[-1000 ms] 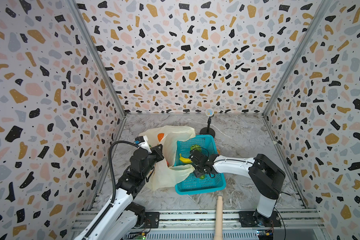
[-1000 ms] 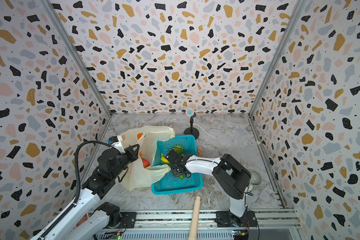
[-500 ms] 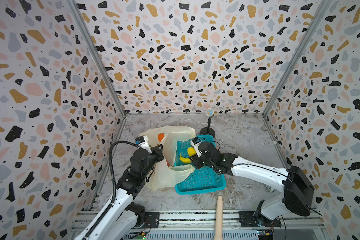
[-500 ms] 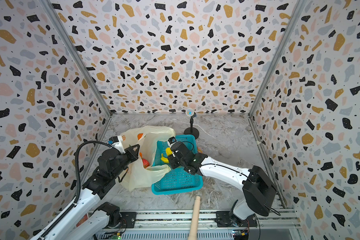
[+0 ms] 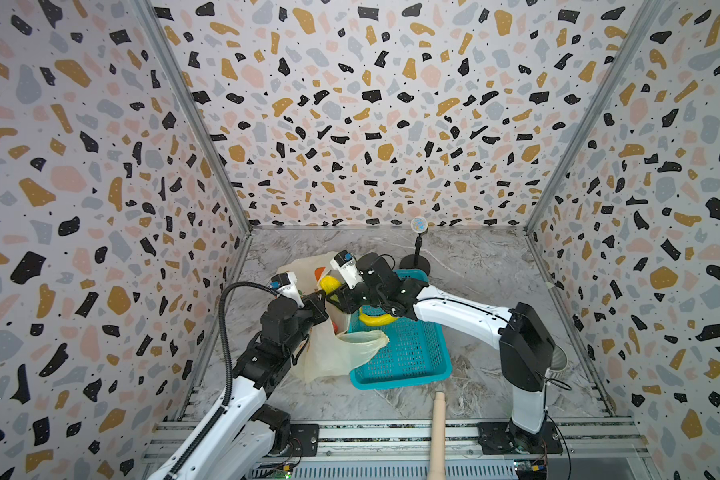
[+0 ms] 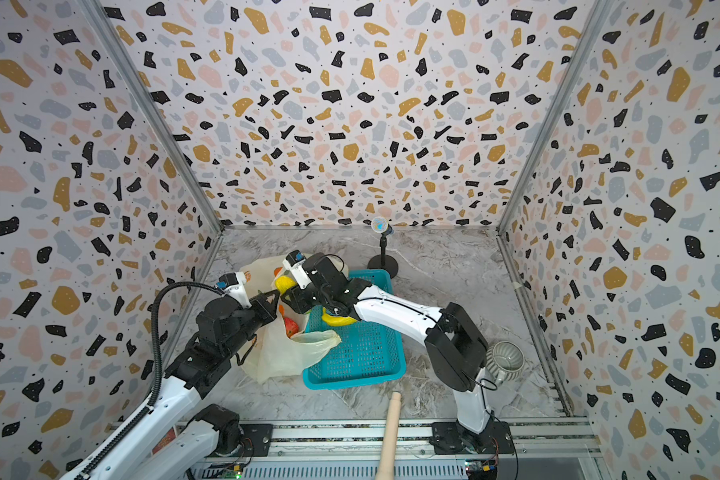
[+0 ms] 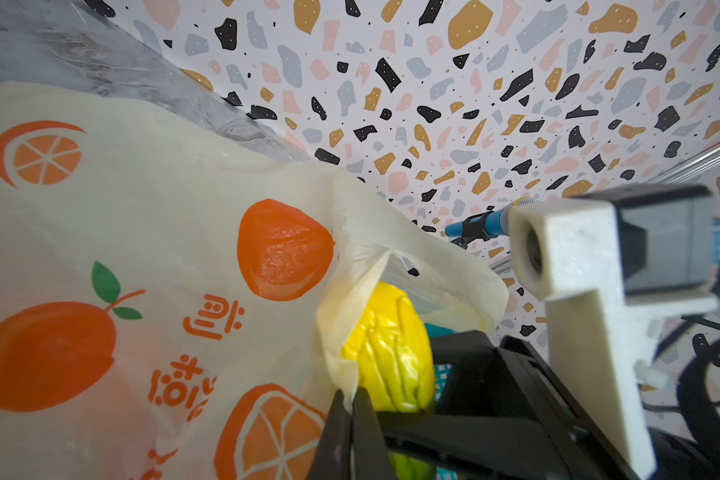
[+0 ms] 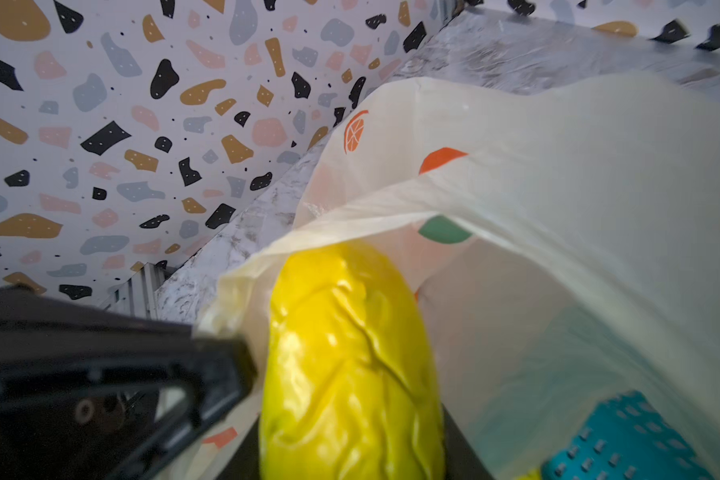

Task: Place the fruits into the plastic bag
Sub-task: 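Lift the cucumber into the bag and open the right gripper, then return the right gripper to the basket and grasp the green round fruit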

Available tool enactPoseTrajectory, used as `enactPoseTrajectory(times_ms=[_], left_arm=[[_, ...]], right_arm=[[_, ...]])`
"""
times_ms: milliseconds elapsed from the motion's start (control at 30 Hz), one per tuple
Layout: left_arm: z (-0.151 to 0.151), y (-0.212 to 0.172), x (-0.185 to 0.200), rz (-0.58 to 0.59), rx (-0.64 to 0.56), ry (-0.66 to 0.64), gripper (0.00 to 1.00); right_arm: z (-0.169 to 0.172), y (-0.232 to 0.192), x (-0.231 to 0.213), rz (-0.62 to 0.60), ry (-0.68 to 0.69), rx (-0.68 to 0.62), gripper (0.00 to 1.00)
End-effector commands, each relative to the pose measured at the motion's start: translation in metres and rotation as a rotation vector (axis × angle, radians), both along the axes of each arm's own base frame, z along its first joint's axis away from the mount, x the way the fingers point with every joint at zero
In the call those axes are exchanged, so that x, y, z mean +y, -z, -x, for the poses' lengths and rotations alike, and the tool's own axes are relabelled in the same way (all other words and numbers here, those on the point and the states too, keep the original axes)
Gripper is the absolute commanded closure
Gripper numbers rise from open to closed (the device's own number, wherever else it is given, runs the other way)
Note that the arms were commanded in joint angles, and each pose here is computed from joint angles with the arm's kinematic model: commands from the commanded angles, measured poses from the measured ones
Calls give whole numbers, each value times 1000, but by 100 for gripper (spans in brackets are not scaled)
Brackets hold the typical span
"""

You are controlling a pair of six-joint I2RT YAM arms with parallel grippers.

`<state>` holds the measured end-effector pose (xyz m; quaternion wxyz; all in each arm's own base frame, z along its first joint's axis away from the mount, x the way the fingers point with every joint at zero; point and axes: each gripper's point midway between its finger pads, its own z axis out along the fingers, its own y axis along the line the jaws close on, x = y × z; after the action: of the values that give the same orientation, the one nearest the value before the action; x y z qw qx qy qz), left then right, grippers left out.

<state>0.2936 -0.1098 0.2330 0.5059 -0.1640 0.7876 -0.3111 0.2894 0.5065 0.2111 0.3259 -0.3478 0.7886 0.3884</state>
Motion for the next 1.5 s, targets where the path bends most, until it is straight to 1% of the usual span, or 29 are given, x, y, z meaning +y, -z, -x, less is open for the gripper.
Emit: enactPoseTrajectory(times_ms=[0,67,167,200,233,300,467,667,767,833,933,1033,1167,1300,1467], left_arm=[[-2,-22,-3,-2,-51,16,100],[-2,-24,-2,-6,-55,12,100],[-3,-26,0,-17,-58,3,100],[-3,-27,0,-19,-59,-2,100],[-3,-27,1,-22,-62,-6,100],[-4,-27,2,-29,-60,-12,100],[-3,-24,4,-34,-52,-16,100],[-3,-18,4,-33,-42,-21,100],[-3,-16,4,-32,-39,-21,100],[-3,-16,4,-30,-40,-23,100],[-3,-14,5,-28,-37,-24,100],[-2,-13,4,-27,-35,-22,100],[-2,-13,4,-25,-34,-20,100],[-2,-15,4,-23,-37,-19,100],[-2,-16,3,-20,-40,-15,100]], right_arm=[[24,-12,24,-52,-113,81,57],[38,-10,33,-67,-177,101,48],[53,-8,36,-82,-227,102,28],[54,-9,35,-88,-229,99,24],[55,-10,33,-93,-225,92,17],[51,-14,27,-99,-198,71,12],[39,-21,-1,-104,-114,31,11],[29,-35,-52,-95,28,-74,11],[24,-34,-85,-88,135,-108,11],[16,-29,-112,-85,239,-108,11],[1,-15,-151,-74,413,-83,12],[-14,3,-181,-56,533,-20,12],[-28,27,-188,22,550,45,11],[-47,47,-184,138,498,68,11],[-73,77,-185,291,473,113,10]])
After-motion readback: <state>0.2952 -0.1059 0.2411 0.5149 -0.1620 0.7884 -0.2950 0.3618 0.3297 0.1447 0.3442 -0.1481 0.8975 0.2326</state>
